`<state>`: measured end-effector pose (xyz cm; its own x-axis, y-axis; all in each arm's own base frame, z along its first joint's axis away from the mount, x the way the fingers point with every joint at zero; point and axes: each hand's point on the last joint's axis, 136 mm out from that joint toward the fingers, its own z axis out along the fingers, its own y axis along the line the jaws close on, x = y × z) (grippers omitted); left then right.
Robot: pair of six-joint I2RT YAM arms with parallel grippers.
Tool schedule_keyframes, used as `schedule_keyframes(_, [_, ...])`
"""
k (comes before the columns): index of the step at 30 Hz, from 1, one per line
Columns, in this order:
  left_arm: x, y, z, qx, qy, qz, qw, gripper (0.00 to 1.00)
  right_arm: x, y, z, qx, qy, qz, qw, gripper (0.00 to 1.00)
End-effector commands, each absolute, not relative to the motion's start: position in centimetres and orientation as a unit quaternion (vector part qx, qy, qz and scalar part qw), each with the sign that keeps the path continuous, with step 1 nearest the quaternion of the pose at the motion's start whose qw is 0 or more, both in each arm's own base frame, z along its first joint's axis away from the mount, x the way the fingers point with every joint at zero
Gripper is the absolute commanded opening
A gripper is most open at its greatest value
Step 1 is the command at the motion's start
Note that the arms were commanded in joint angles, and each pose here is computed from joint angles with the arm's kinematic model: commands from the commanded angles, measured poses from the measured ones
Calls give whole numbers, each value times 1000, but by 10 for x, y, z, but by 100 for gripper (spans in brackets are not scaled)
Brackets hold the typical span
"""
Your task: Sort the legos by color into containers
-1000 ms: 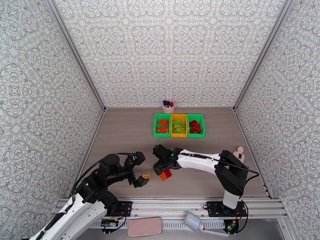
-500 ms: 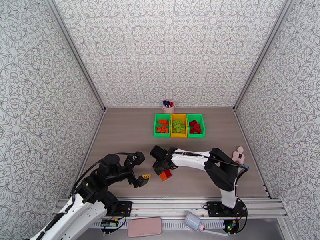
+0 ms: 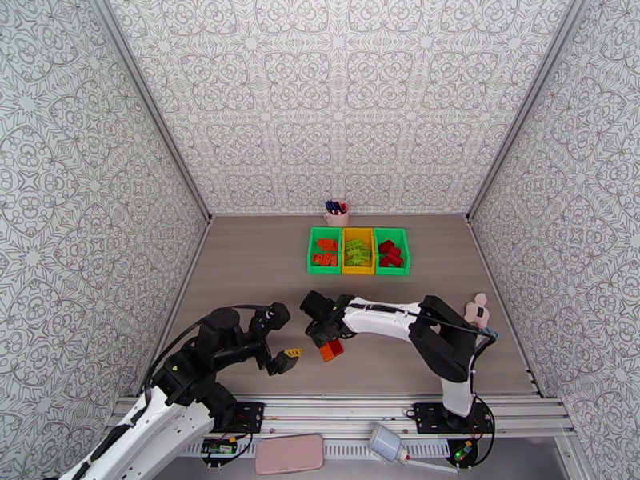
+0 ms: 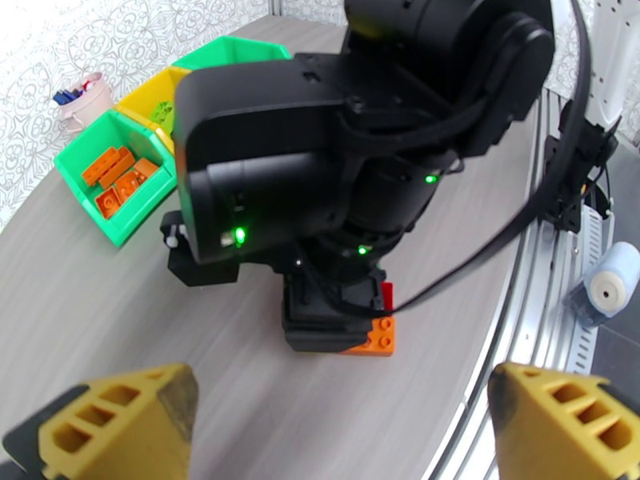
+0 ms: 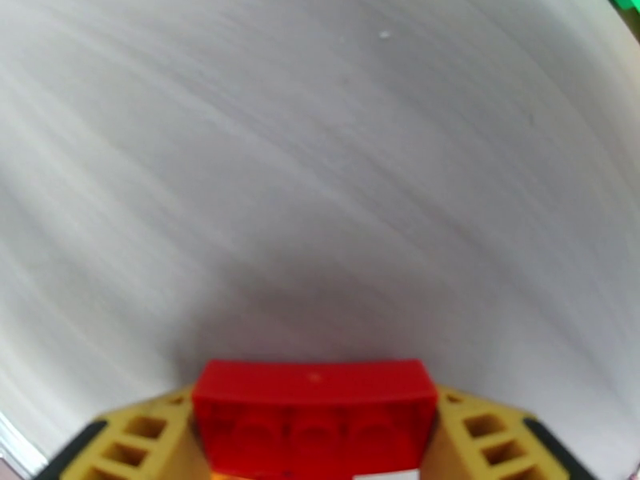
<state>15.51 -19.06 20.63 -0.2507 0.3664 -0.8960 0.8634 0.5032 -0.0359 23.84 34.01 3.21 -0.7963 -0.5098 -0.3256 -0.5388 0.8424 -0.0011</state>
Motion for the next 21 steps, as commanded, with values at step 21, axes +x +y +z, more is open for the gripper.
schedule_keyframes(21, [200, -276, 203, 414, 696, -310, 498, 100, 413, 140, 163, 13, 926, 20, 377, 55])
